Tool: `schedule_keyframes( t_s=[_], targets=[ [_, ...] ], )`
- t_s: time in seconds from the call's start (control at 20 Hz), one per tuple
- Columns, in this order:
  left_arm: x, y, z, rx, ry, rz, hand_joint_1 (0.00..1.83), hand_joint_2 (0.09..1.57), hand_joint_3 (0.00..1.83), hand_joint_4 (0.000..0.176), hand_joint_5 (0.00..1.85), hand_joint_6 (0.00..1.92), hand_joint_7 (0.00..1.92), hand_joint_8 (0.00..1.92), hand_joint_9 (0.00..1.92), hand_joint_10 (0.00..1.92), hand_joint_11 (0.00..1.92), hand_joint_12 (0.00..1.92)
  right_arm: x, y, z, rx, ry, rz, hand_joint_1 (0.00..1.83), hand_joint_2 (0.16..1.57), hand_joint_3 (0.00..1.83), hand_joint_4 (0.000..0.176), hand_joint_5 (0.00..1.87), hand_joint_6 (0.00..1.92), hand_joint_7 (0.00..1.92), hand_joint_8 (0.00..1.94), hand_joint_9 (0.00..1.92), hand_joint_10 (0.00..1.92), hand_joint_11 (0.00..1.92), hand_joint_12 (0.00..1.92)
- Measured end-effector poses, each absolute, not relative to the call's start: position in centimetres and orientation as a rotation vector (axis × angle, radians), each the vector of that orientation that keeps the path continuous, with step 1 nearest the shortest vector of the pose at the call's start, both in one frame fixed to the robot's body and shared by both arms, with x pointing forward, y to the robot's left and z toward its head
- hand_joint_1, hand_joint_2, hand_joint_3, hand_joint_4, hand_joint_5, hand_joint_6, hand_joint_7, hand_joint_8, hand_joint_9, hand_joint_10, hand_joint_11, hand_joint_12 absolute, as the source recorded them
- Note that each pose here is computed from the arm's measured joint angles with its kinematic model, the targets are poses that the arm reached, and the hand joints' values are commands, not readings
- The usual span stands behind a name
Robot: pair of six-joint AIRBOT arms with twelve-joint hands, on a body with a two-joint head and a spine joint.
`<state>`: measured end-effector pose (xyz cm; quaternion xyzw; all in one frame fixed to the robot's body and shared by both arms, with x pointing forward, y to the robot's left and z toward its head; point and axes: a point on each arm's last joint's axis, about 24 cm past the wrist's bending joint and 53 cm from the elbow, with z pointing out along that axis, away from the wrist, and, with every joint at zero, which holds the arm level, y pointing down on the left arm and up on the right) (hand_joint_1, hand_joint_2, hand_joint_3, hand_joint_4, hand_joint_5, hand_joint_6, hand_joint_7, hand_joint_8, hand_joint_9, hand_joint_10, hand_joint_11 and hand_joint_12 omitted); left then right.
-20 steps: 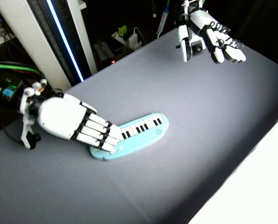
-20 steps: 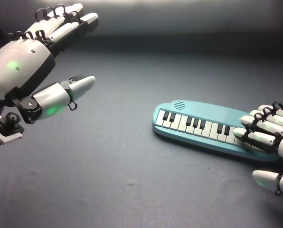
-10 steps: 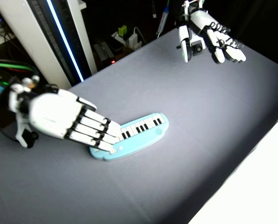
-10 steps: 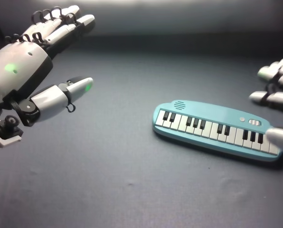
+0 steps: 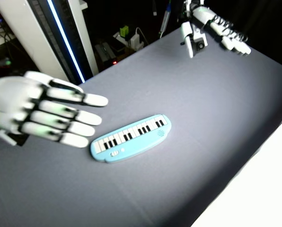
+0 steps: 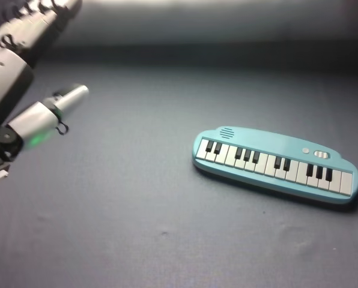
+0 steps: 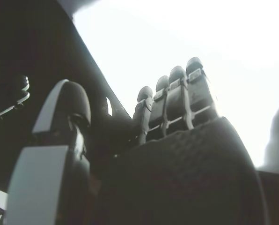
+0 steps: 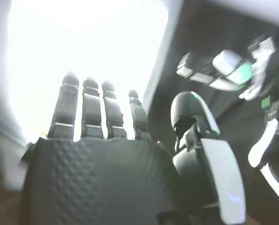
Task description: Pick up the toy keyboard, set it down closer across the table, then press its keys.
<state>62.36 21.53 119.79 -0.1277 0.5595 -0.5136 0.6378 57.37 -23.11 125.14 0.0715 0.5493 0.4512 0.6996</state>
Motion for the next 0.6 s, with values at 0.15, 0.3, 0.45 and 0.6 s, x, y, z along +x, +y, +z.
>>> schedule_keyframes(
  t_s=[0.15, 0.3, 0.45, 0.6],
  targets=[
    [61.2, 21.9, 122.1, -0.261, 1.184, -1.201, 0.34, 1.44, 0.01, 0.078, 0.00, 0.00, 0.00, 0.00, 0.00, 0.00, 0.00, 0.00, 56.0, -23.4, 127.8, 0.115, 1.134, 1.025, 0.30, 1.38, 0.00, 0.025, 0.00, 0.00, 0.00, 0.00, 0.07, 0.02, 0.04, 0.02],
    [59.9, 22.8, 124.0, -0.239, 1.114, -1.207, 0.55, 1.43, 0.00, 0.074, 0.00, 0.00, 0.00, 0.00, 0.00, 0.00, 0.00, 0.00, 55.9, -23.6, 128.5, 0.108, 1.115, 1.023, 0.33, 1.32, 0.00, 0.020, 0.00, 0.00, 0.00, 0.00, 0.07, 0.01, 0.01, 0.03],
    [59.5, 22.8, 126.3, -0.189, 1.058, -1.199, 0.68, 1.34, 0.00, 0.126, 0.00, 0.00, 0.00, 0.00, 0.00, 0.00, 0.00, 0.00, 55.3, -22.8, 130.7, 0.063, 1.063, 1.055, 0.37, 1.34, 0.00, 0.000, 0.03, 0.02, 0.00, 0.00, 0.07, 0.01, 0.00, 0.33],
    [58.6, 21.4, 129.4, -0.087, 0.975, -1.231, 0.78, 1.41, 0.00, 0.151, 0.06, 0.02, 0.06, 0.02, 0.00, 0.00, 0.00, 0.00, 54.3, -21.6, 132.5, 0.011, 0.994, 1.111, 0.66, 1.27, 0.00, 0.073, 0.28, 0.32, 0.15, 0.02, 0.07, 0.00, 0.00, 0.15]
  ],
)
